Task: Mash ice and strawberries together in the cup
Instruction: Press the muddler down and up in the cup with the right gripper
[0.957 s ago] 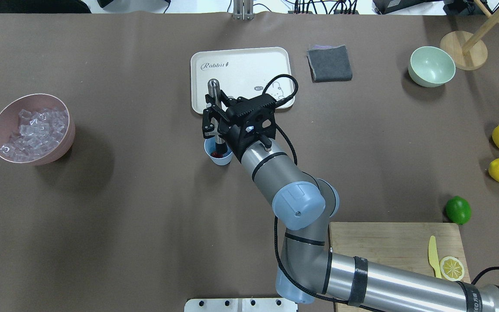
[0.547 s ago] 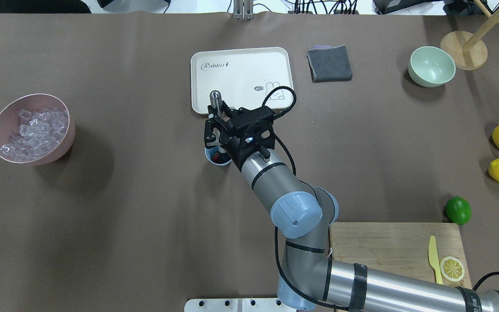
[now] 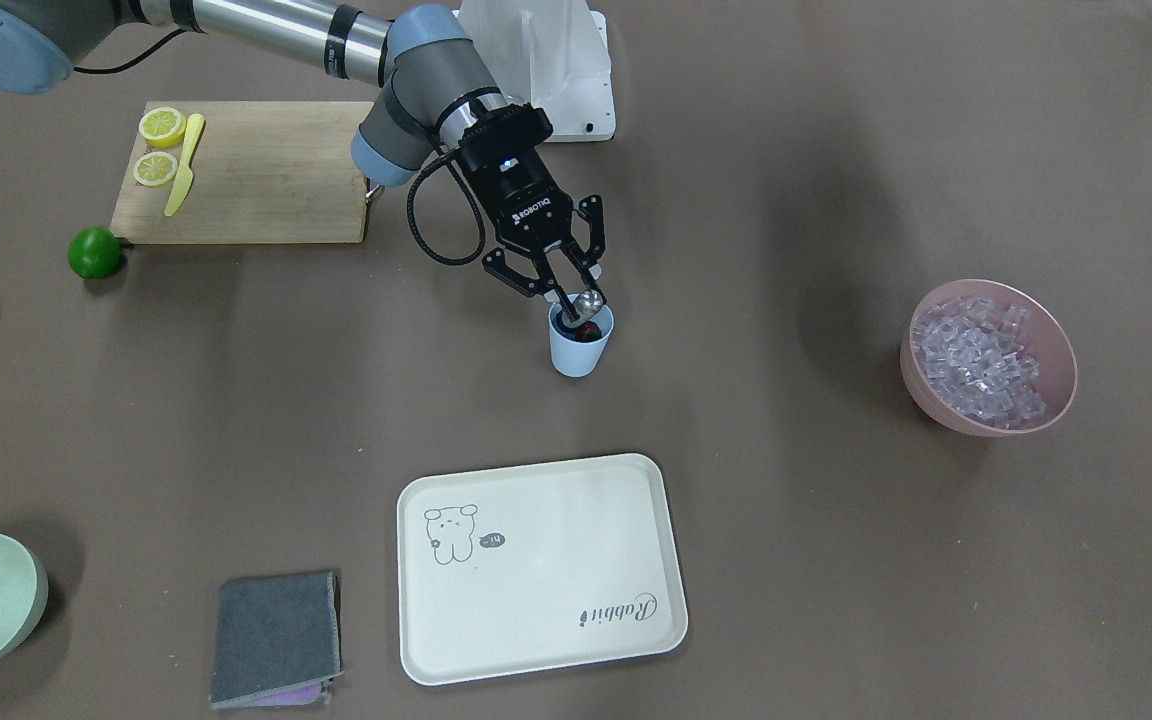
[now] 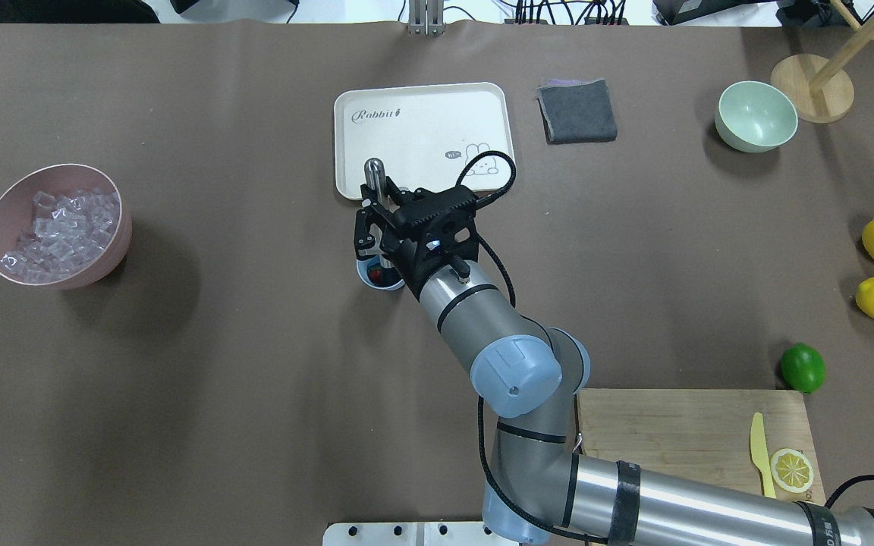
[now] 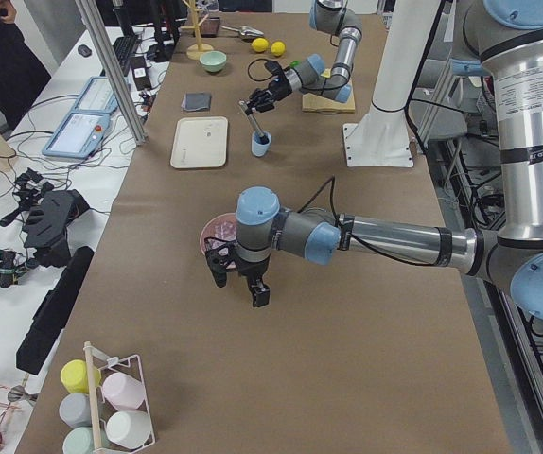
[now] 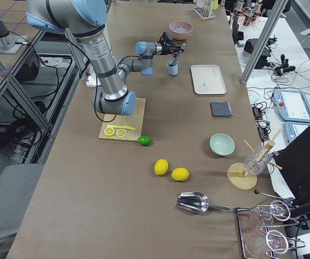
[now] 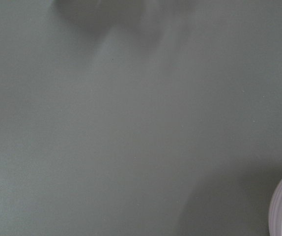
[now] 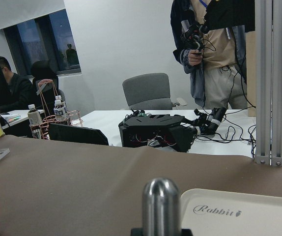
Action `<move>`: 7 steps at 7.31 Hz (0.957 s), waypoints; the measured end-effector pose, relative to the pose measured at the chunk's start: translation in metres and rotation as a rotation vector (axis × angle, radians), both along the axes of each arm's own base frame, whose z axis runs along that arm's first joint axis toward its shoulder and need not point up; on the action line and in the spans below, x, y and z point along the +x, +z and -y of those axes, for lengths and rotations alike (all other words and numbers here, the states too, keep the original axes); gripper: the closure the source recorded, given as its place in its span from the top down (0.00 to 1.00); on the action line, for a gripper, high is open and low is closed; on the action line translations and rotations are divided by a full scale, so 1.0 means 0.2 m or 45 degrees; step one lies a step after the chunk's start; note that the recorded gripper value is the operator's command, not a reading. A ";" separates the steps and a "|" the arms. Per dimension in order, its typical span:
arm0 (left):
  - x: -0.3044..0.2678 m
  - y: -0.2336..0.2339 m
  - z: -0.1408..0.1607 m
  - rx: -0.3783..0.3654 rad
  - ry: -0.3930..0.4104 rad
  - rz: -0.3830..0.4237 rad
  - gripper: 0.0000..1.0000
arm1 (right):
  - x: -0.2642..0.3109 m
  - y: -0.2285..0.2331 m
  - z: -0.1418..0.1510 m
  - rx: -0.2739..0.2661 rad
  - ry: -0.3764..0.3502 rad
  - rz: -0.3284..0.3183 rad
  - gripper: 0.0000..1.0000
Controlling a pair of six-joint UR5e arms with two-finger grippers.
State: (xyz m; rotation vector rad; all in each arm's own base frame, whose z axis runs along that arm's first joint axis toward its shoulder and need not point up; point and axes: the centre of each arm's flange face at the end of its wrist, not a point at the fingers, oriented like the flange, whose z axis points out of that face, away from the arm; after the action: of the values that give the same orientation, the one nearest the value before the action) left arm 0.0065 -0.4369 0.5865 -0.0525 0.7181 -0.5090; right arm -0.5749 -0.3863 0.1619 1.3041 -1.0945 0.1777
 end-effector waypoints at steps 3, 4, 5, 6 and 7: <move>0.00 0.01 0.00 -0.003 0.001 -0.001 0.97 | 0.14 -0.15 0.02 0.051 0.029 0.053 0.00; 0.00 0.02 0.00 -0.005 0.000 -0.001 0.97 | 0.18 -0.18 0.04 0.060 0.044 0.067 0.00; 0.00 0.02 0.00 -0.006 -0.001 -0.001 0.97 | 0.22 -0.20 0.07 0.065 0.058 0.075 0.00; 0.01 0.02 0.01 -0.007 -0.002 -0.002 0.97 | 0.24 -0.20 0.09 0.066 0.068 0.074 0.00; 0.01 0.03 0.01 -0.009 -0.003 -0.001 0.97 | 0.24 -0.18 0.10 0.064 0.074 0.067 0.00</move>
State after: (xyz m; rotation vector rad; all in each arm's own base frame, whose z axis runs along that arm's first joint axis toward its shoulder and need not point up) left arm 0.0083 -0.4398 0.5918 -0.0583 0.7175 -0.5138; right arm -0.5274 -0.4071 0.1250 1.3835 -1.1123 0.2305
